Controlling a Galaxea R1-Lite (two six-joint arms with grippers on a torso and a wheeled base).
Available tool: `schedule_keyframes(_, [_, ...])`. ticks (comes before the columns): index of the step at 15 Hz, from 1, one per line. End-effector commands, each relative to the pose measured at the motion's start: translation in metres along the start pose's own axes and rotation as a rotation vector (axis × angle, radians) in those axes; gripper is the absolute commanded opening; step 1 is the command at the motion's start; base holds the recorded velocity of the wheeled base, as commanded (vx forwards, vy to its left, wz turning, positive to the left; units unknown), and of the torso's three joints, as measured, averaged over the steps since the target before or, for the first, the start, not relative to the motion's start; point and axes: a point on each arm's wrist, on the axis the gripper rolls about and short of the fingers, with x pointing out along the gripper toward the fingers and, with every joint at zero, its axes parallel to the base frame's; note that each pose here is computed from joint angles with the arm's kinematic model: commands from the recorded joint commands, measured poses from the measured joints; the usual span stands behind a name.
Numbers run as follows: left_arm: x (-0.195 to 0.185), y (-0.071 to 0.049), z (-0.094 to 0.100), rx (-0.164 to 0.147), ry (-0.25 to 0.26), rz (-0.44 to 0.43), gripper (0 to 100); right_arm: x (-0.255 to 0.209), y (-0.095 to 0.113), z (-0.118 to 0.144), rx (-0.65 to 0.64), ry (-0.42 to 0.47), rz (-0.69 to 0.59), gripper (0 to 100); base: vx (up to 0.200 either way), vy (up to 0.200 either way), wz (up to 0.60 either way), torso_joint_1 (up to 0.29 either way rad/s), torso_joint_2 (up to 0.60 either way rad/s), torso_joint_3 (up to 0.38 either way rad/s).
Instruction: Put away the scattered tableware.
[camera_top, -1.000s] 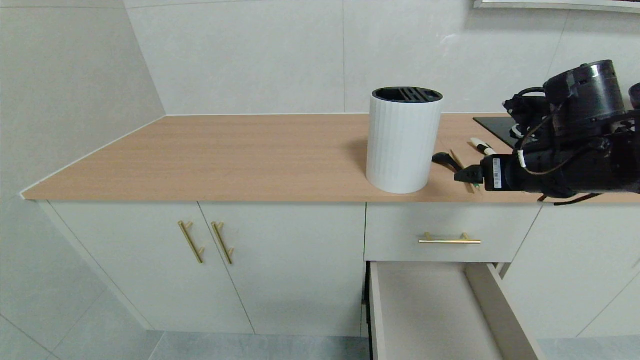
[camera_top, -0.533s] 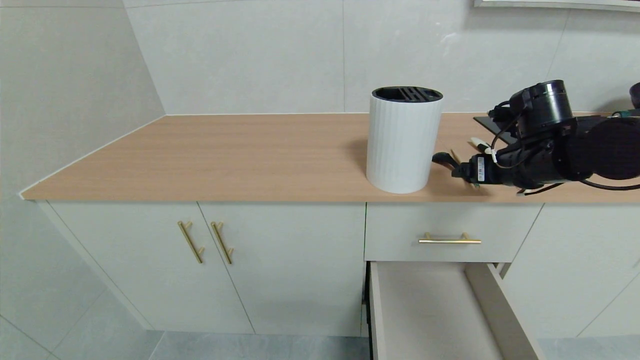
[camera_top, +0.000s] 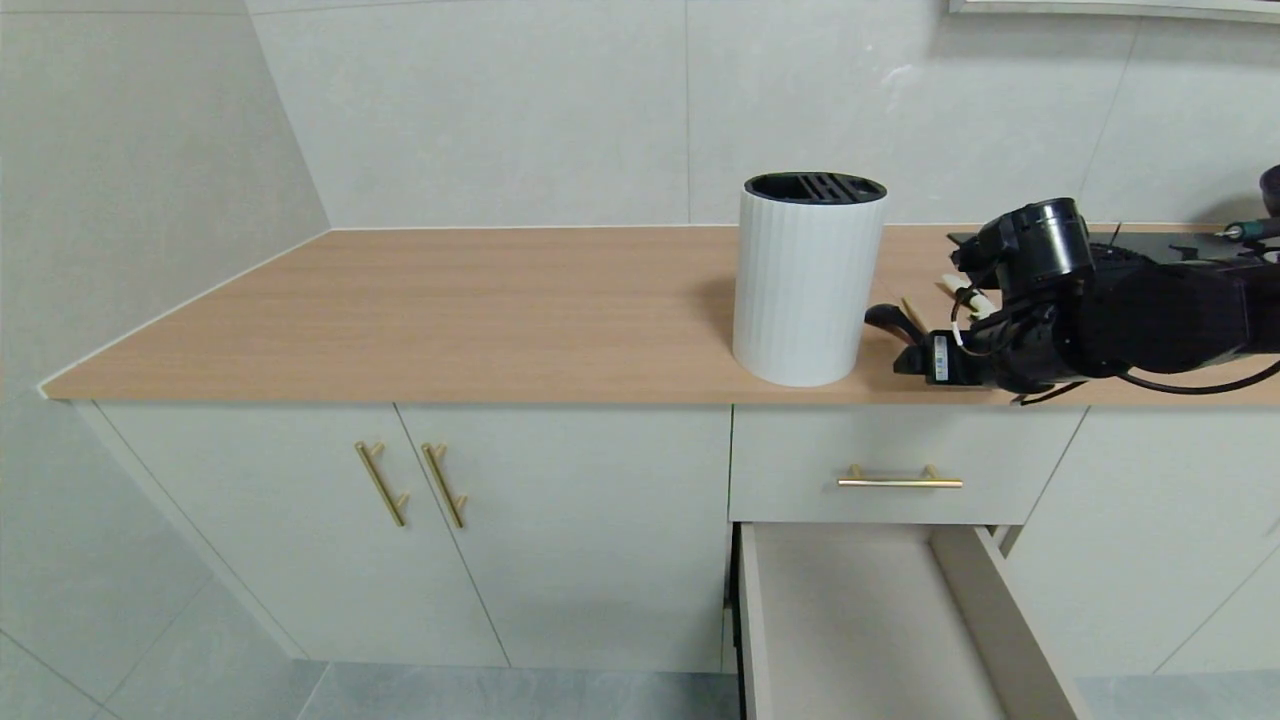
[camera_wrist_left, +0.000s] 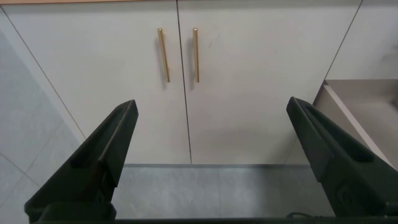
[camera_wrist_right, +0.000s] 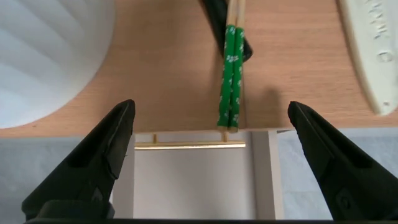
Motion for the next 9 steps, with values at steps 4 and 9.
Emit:
schedule_keyframes(4, [0.0000, 0.0000, 0.0000, 0.000, 0.000, 0.000, 100, 0.0131, -0.0021, 0.0006, 0.006, 0.002, -0.043, 100, 0.000, 0.000, 0.00, 0.000, 0.00, 0.000])
schedule_keyframes(9, [0.0000, 0.0000, 0.0000, 0.000, 0.000, 0.000, 100, 0.0142, -0.0022, 0.0017, 0.013, -0.001, -0.043, 0, 0.000, 0.000, 0.00, 0.000, 0.00, 0.000])
